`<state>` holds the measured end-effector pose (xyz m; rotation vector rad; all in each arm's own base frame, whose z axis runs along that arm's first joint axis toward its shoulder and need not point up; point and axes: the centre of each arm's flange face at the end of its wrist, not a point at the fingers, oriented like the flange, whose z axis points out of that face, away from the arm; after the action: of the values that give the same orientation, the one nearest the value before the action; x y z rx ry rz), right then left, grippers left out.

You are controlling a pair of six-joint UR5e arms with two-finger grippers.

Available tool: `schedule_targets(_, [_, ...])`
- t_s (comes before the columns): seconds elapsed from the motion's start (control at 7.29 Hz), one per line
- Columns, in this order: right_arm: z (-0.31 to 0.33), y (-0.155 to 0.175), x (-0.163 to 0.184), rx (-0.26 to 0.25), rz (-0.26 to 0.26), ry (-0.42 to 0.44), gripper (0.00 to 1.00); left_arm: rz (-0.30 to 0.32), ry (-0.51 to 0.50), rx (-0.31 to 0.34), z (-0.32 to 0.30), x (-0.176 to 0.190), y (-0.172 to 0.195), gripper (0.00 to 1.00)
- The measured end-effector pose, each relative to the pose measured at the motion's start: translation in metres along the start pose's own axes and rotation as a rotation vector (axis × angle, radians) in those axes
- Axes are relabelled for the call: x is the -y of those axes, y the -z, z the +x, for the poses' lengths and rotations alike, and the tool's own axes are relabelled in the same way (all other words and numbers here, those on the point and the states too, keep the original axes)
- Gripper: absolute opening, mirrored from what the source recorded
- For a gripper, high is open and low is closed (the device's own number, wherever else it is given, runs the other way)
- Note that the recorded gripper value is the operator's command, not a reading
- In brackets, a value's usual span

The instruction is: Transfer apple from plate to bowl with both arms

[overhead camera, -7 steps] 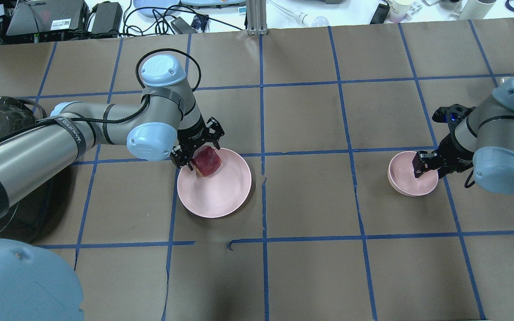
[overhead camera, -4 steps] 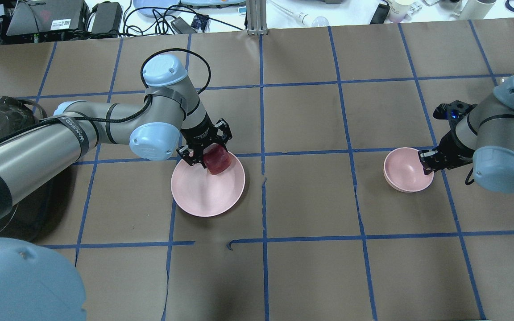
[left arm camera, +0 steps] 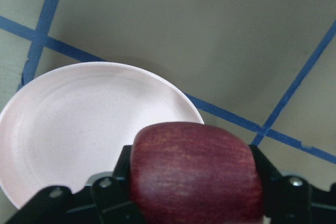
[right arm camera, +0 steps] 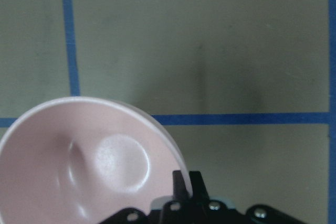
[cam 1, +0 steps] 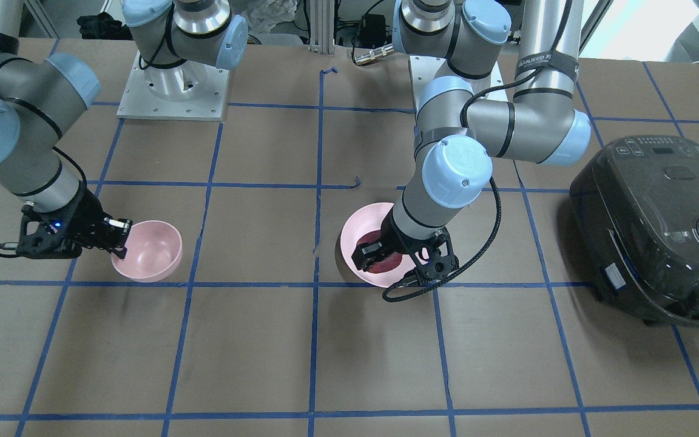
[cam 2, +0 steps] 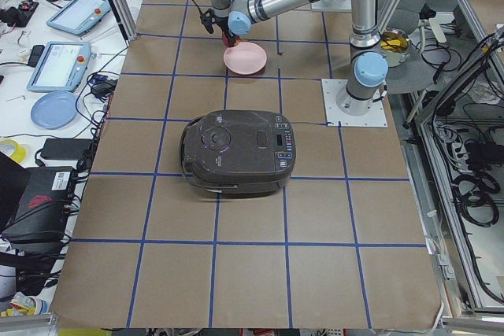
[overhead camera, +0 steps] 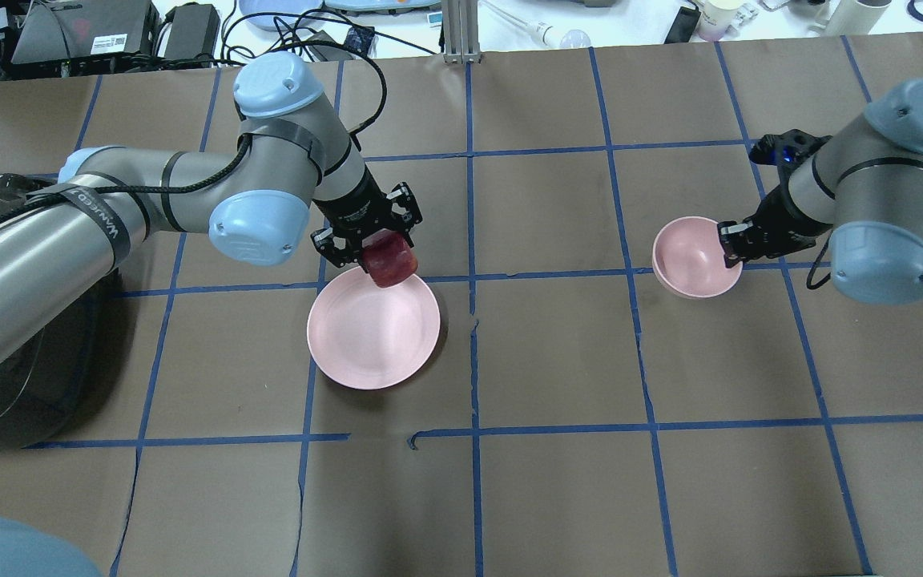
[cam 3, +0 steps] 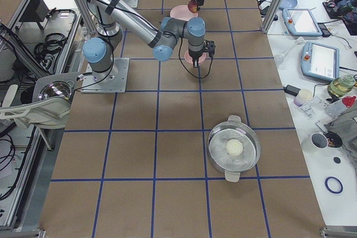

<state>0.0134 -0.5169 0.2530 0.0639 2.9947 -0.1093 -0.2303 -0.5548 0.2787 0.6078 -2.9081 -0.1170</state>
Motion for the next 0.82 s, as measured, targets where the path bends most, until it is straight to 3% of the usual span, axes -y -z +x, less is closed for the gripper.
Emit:
schedule_targets(0.27, [-0.076, -0.02, -0.009, 0.024, -0.038, -0.034, 0.0, 0.038, -0.163, -0.018, 0.0, -0.007, 0.031, 0.06])
schedule_targets(0.41, [-0.104, -0.032, -0.017, 0.028, -0.064, -0.03, 0.0, 0.048, -0.213, -0.02, -0.002, -0.006, 0.038, 0.01])
schedule_targets(0.55, [-0.12, -0.043, -0.024, 0.028, -0.086, -0.025, 0.79, 0.049, -0.25, -0.018, -0.004, -0.005, 0.038, 0.01])
schedule_targets(0.69, [-0.128, -0.052, -0.028, 0.028, -0.104, -0.021, 1.0, 0.044, -0.273, -0.013, -0.005, -0.004, 0.033, 0.01])
schedule_targets(0.82, [-0.13, -0.059, -0.031, 0.027, -0.115, -0.019, 1.0, 0.044, -0.292, -0.012, -0.003, -0.004, 0.032, 0.01])
